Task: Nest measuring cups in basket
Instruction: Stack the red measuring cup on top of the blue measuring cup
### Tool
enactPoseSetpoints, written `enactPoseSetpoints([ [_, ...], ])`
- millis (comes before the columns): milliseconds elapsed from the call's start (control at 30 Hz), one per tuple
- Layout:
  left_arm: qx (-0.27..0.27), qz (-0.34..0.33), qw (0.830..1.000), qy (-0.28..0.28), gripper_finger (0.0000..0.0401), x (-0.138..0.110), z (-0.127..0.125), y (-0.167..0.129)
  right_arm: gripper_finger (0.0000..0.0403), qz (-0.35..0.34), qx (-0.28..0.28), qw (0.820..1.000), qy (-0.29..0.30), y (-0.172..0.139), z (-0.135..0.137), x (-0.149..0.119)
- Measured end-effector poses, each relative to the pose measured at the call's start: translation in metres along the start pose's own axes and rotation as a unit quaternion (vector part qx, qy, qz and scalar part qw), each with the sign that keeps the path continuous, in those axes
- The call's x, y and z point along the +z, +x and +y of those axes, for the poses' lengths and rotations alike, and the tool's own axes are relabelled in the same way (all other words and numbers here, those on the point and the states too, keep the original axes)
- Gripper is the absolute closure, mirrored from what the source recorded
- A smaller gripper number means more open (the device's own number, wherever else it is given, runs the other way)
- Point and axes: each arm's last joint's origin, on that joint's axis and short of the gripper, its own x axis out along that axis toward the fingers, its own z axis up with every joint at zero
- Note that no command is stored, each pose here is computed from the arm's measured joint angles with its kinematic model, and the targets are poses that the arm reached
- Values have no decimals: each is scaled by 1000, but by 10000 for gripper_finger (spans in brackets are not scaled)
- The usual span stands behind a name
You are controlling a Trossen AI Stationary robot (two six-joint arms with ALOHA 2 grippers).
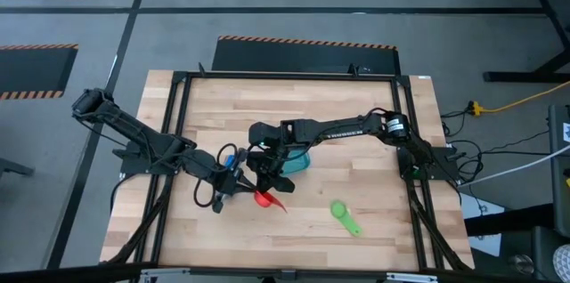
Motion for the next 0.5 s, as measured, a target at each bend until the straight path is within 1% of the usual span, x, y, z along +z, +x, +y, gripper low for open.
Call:
enactPoseSetpoints([
  [200,2,0,1000,0,397,0,0,0,371,-1,-2,1000,-1,0,0,0],
  [500,1,3,1000,-3,399,-1,0,0,318,-4,-6,1000,-2,-1,-1,1],
])
